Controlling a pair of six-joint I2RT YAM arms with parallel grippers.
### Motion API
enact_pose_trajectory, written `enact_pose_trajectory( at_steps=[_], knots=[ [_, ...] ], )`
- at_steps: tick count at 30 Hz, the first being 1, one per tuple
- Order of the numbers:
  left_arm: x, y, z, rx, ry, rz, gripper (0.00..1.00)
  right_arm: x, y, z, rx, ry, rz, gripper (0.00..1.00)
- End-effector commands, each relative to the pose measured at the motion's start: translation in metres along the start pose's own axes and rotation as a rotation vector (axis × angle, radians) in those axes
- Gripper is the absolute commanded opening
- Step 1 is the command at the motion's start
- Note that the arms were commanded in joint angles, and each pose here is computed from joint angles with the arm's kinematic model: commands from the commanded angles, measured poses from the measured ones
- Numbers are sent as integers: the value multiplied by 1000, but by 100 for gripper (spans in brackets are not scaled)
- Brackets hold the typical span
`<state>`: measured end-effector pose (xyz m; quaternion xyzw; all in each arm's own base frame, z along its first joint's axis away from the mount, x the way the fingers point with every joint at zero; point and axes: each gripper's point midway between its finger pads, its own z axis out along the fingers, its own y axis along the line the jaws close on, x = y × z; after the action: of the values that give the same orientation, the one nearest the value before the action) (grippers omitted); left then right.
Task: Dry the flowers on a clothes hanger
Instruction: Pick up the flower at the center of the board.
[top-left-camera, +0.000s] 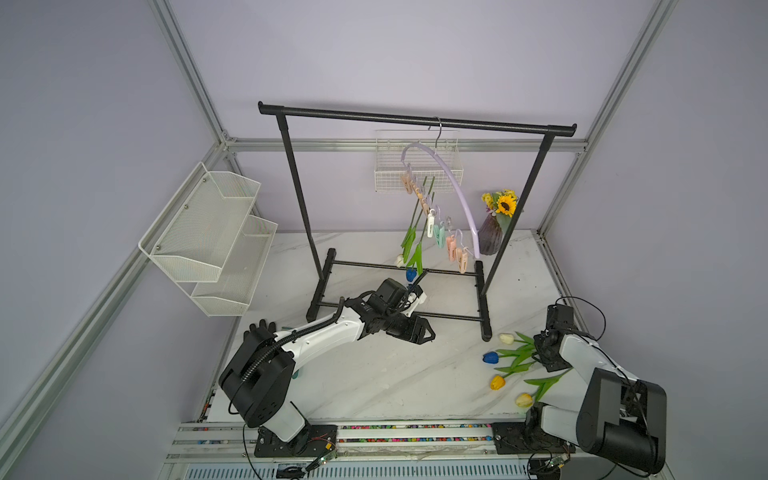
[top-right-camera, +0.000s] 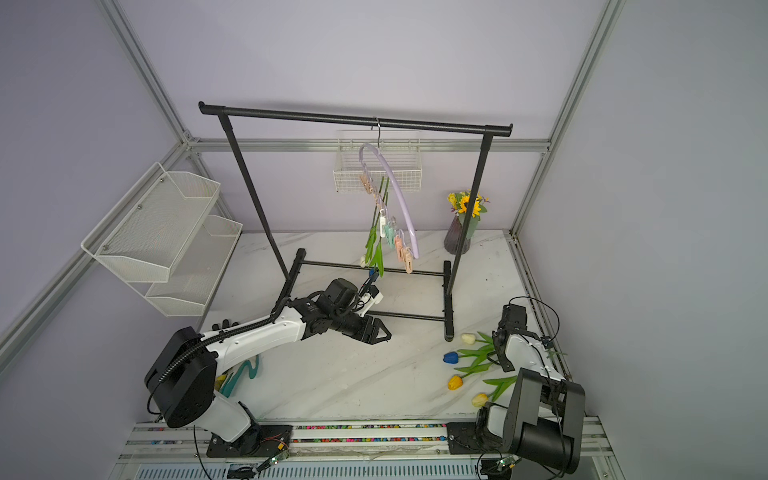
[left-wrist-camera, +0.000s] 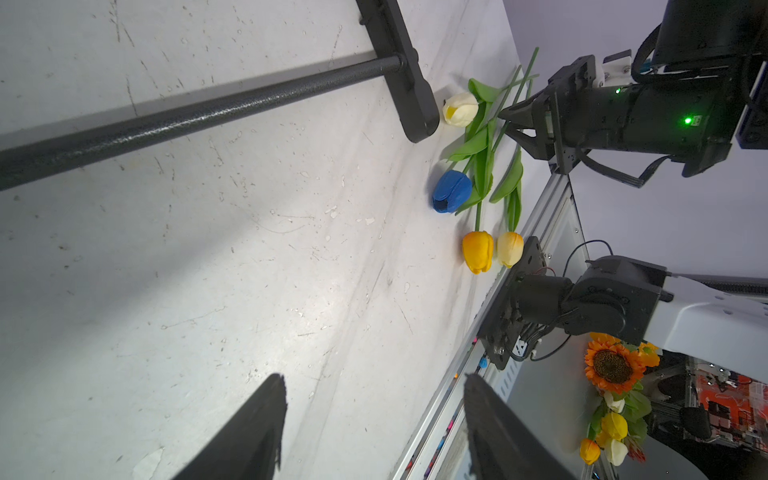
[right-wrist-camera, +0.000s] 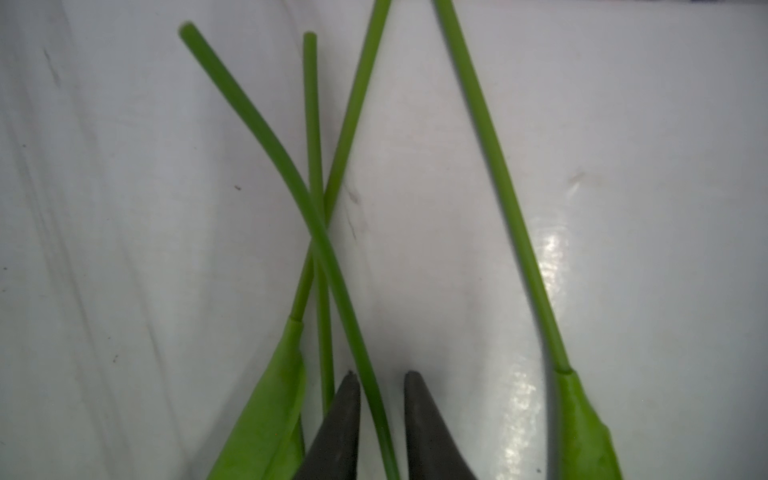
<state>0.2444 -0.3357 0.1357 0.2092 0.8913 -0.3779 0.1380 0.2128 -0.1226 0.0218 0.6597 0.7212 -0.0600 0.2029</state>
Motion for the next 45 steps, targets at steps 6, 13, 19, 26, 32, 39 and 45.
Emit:
enact_pose_trajectory(
  at_steps=[6, 13, 19, 26, 32, 39, 45],
  knots=[
    [-13, -13, -4, 24, -30, 13, 68, -6, 2, 2, -7, -18, 7, 19],
    [-14, -14, -4, 28, -30, 15, 68, -6, 3, 4, -8, -8, 1, 6],
    [-26, -25, -16, 25, -58, 48, 68, -16, 28, -20, -131, -20, -55, 0],
    [-58, -47, -52, 40, -164, 97, 68, -49, 74, -99, -386, -117, -164, 0],
    [-96, -51, -107, 44, -330, 109, 67, -35, 148, -211, -967, -73, -343, 0],
    [-134, -49, -184, 38, -566, 121, 67, -18, 183, -314, -1432, -34, -496, 0],
    [-158, -45, -227, 29, -690, 130, 67, -13, 183, -370, -1634, -150, -616, 0]
  ],
)
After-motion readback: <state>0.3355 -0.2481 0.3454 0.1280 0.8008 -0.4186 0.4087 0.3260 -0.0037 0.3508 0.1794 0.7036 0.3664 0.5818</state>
